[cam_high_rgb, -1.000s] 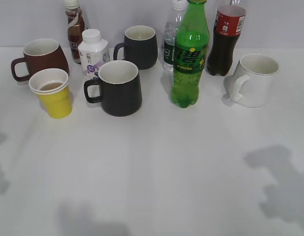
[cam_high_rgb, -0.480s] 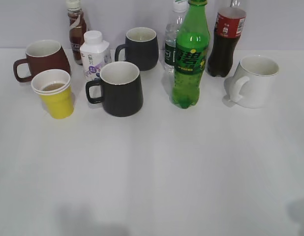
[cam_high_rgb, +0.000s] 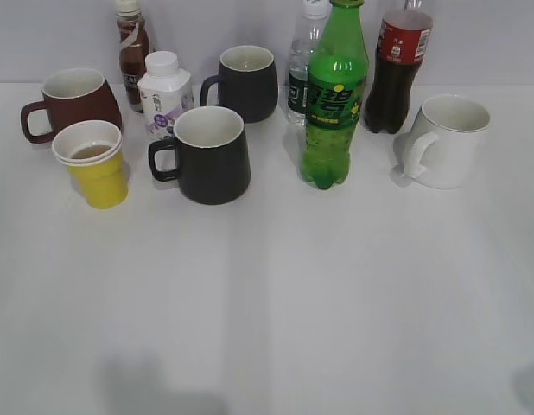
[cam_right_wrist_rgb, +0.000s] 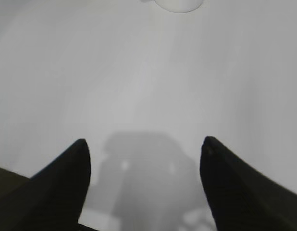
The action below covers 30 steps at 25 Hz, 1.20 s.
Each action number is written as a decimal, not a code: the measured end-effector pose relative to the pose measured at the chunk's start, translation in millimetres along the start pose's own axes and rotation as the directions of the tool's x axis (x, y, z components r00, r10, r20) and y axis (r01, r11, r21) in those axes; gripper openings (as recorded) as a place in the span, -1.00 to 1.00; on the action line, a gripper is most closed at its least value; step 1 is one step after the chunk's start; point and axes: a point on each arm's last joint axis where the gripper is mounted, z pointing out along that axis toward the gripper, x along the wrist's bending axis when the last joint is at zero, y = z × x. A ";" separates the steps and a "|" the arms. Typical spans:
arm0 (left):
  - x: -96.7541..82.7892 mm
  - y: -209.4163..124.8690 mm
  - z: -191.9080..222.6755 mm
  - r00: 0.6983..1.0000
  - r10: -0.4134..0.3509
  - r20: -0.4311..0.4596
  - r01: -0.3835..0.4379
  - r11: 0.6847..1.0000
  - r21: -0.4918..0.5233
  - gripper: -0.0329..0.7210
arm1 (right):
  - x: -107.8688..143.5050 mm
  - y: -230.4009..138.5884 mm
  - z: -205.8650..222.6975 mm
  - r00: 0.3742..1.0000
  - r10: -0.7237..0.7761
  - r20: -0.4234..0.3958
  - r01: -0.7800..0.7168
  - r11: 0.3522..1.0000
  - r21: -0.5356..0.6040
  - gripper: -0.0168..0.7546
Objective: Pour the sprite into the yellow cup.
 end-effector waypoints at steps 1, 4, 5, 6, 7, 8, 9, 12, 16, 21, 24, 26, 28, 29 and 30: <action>0.1 0.0 0.0 1.000 0.000 -0.001 0.000 1.000 0.000 0.35 | 0.2 0.0 0.0 1.000 0.000 -0.002 0.000 1.000 0.000 0.43; 0.1 0.0 0.0 1.000 0.000 -0.001 0.000 1.000 0.000 0.27 | 0.2 0.0 0.0 1.000 0.000 -0.002 0.000 1.000 0.000 0.43; 0.1 0.0 0.0 1.000 0.000 -0.001 0.000 1.000 0.000 0.24 | 0.2 0.0 0.0 1.000 0.001 -0.003 -0.001 1.000 0.000 0.43; 0.1 0.1 0.1 1.000 0.000 -0.001 0.000 1.000 0.001 0.22 | 0.3 0.0 0.0 1.000 0.001 -0.004 -0.001 1.000 0.000 0.43; 0.1 0.1 0.1 1.000 0.000 -0.001 0.000 1.000 0.001 0.19 | 0.4 0.0 0.0 1.000 0.000 -0.004 0.000 1.000 0.000 0.43; 0.1 0.1 0.1 1.000 0.000 -0.001 0.000 1.000 0.001 0.16 | 0.4 0.1 0.0 1.000 0.001 -0.005 -0.001 1.000 -0.001 0.43; 0.1 0.1 0.1 1.000 0.000 -0.001 0.000 1.000 0.001 0.13 | 0.5 0.1 0.0 1.000 0.001 -0.006 -0.001 1.000 -0.001 0.43; 0.1 -0.1 -0.2 1.000 -0.003 -0.006 0.003 1.000 -0.001 0.06 | 0.7 0.5 -0.1 1.000 0.010 0.000 -0.010 1.000 -0.005 0.43; -0.5 -4.8 -8.0 0.990 -0.070 -0.121 0.063 0.996 -0.059 -0.06 | -1.4 -1.2 -3.6 0.986 0.104 0.126 -0.101 0.994 -0.031 0.43; -4.0 -10.9 -16.9 0.958 -0.138 -0.252 0.107 0.985 -0.132 -0.21 | 1.4 -11.8 -20.0 0.933 0.221 0.282 -0.180 0.970 -0.165 0.43; -4.1 -11.0 -16.9 0.955 -0.143 -0.260 0.111 0.985 -0.134 -0.26 | 2.0 -12.3 -20.8 0.921 0.241 0.306 -0.194 0.965 -0.175 0.43; -3.9 -11.1 -17.0 0.955 -0.140 -0.260 0.108 0.985 -0.133 -0.27 | 2.5 -12.2 -20.7 0.921 0.244 0.302 -0.197 0.964 -0.176 0.43; -3.8 -11.1 -17.1 0.958 -0.135 -0.252 0.104 0.986 -0.133 -0.28 | 2.7 -12.3 -20.8 0.921 0.245 0.302 -0.198 0.964 -0.177 0.43; -3.7 -11.1 -17.1 0.959 -0.132 -0.249 0.102 0.986 -0.132 -0.28 | 2.7 -12.3 -20.7 0.922 0.245 0.301 -0.199 0.964 -0.178 0.43; -3.7 -11.2 -17.2 0.961 -0.130 -0.245 0.099 0.986 -0.132 -0.28 | 2.9 -12.3 -20.8 0.922 0.246 0.300 -0.199 0.964 -0.178 0.43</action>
